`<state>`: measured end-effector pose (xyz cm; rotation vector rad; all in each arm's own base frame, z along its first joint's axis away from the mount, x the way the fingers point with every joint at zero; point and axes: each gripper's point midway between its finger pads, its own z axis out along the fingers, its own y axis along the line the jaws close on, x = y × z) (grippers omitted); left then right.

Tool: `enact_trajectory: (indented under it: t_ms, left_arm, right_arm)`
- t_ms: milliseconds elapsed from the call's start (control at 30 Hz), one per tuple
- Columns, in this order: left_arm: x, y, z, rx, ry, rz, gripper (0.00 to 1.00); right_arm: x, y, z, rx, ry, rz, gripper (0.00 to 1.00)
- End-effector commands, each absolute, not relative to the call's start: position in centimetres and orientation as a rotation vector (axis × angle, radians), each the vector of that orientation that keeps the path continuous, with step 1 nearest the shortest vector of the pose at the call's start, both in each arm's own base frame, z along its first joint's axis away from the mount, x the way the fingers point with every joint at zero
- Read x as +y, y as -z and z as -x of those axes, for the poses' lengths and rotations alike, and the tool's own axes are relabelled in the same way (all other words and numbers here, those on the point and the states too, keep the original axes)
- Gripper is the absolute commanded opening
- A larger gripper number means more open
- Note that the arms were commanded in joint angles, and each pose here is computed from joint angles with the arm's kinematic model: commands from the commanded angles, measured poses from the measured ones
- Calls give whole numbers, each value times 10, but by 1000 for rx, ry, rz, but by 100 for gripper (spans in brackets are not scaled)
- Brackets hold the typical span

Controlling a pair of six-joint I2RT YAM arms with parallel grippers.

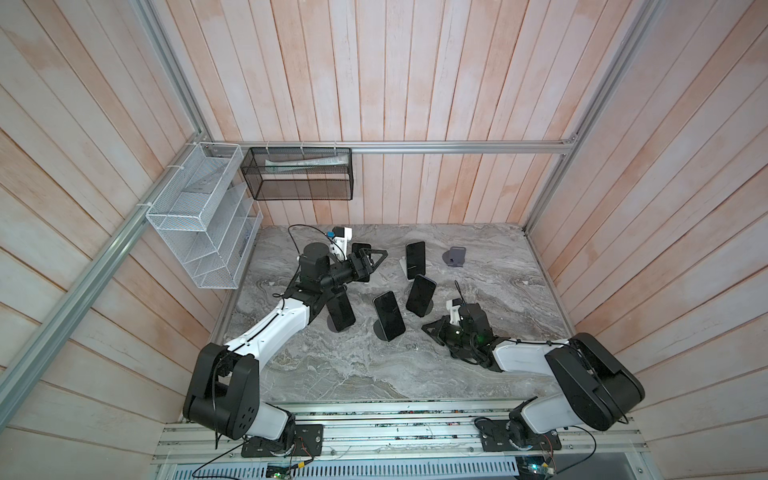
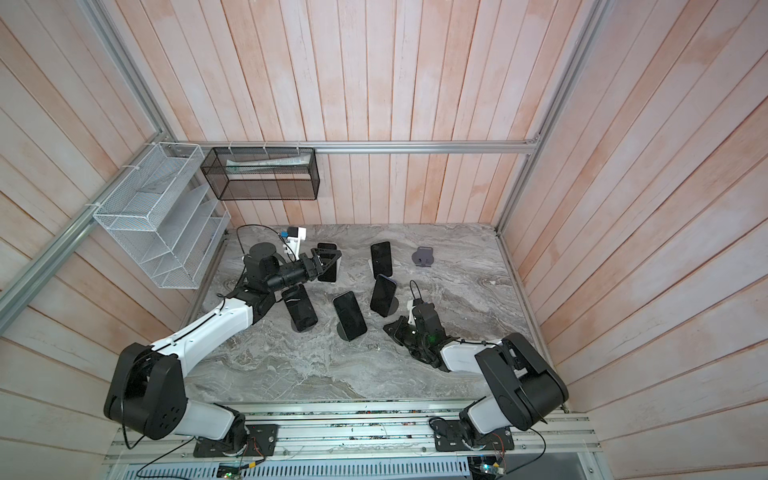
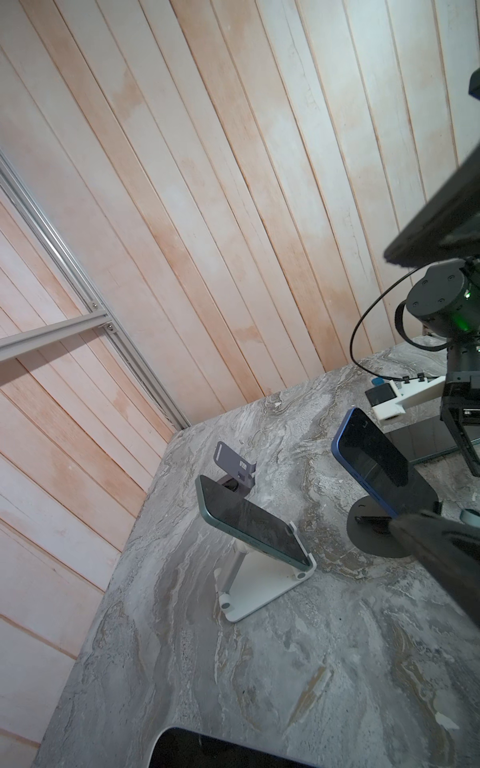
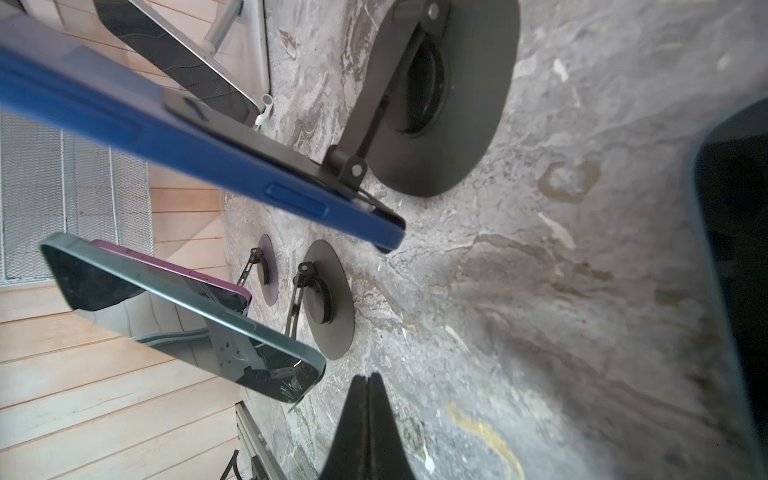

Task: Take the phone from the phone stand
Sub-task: 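Close the right gripper on the edge of the blue phone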

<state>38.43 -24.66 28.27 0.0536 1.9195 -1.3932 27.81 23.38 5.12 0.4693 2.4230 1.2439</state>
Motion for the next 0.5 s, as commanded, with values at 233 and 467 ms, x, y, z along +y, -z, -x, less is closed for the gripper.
enact_trajectory:
  t_ms: [233,467]
  left_arm:
    - [-243,-311,-382,1847,1385,-93,95]
    - [-241,-313,-381,1841,1384,-90,94]
  right_arm:
    - [248,-59,-294,2382,-1311,-493,2]
    - [252,-59,-300,2368,-1317,-516,2]
